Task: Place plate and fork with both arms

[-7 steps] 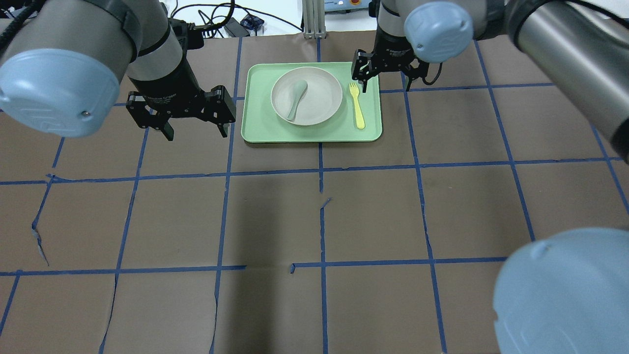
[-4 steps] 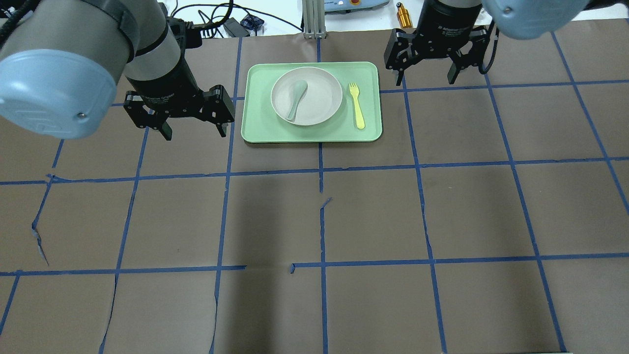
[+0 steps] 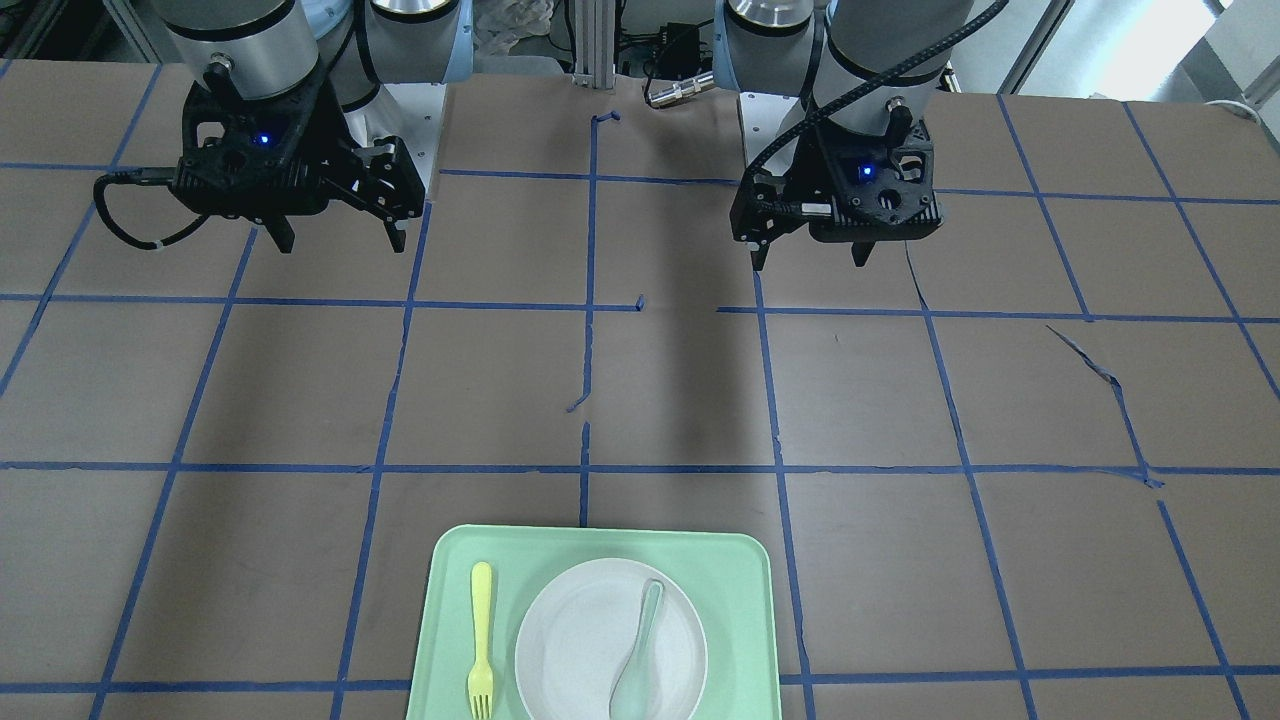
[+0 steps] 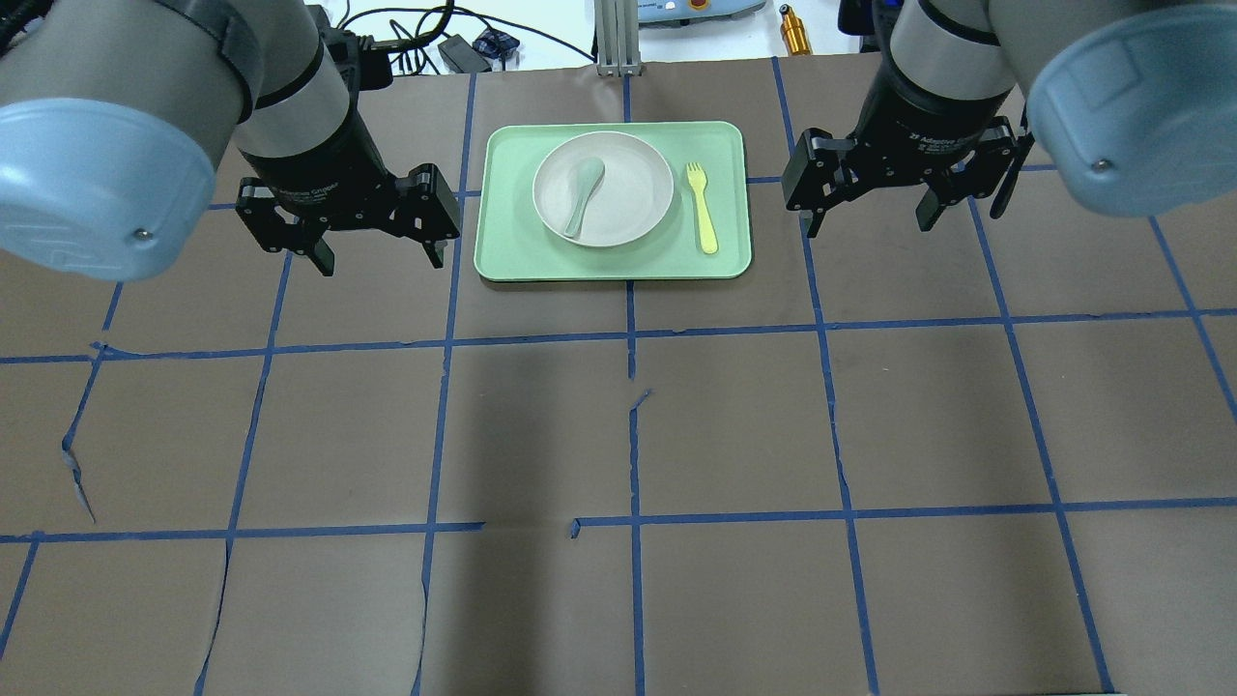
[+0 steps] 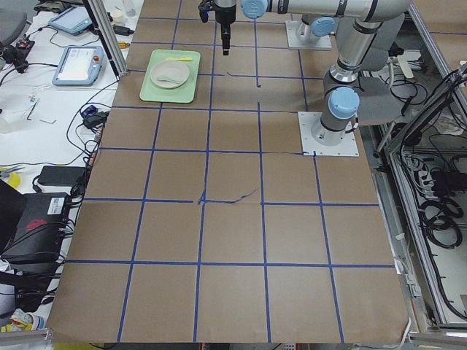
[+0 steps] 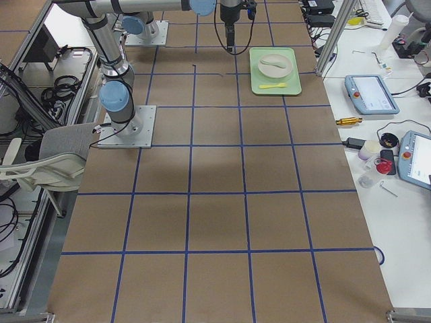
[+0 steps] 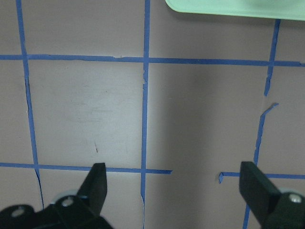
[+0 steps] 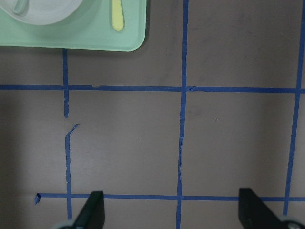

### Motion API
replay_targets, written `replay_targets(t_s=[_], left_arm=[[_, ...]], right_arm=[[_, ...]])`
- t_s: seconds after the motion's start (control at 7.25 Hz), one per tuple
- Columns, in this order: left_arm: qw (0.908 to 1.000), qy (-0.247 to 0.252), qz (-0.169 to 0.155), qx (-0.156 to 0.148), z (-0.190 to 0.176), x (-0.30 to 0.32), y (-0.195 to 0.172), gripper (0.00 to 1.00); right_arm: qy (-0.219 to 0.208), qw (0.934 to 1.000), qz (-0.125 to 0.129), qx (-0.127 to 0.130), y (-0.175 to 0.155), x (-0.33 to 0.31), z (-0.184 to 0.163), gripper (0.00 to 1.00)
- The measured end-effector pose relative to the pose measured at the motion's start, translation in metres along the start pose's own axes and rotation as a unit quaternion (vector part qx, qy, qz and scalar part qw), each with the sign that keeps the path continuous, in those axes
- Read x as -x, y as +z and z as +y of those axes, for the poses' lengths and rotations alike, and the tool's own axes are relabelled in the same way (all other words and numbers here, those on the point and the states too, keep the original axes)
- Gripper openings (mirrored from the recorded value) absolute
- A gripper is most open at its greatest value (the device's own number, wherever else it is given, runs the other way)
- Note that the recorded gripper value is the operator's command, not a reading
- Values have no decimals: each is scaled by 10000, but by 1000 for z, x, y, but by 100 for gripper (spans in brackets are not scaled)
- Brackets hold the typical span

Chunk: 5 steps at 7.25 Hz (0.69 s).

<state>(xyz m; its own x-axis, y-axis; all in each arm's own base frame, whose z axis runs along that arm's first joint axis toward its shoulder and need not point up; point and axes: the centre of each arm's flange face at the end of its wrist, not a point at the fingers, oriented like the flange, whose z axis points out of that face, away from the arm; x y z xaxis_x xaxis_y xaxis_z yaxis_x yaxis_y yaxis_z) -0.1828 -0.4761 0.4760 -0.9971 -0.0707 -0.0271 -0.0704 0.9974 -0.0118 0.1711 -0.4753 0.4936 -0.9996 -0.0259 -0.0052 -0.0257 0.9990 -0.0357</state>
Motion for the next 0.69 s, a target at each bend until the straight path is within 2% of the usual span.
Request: replay_targets(t_s=[0.69], left_arm=[[9997,-139,195,-20,3,-6,-7,100]], right_arm=[[-1,10000,82,6,0,0,-1,100]])
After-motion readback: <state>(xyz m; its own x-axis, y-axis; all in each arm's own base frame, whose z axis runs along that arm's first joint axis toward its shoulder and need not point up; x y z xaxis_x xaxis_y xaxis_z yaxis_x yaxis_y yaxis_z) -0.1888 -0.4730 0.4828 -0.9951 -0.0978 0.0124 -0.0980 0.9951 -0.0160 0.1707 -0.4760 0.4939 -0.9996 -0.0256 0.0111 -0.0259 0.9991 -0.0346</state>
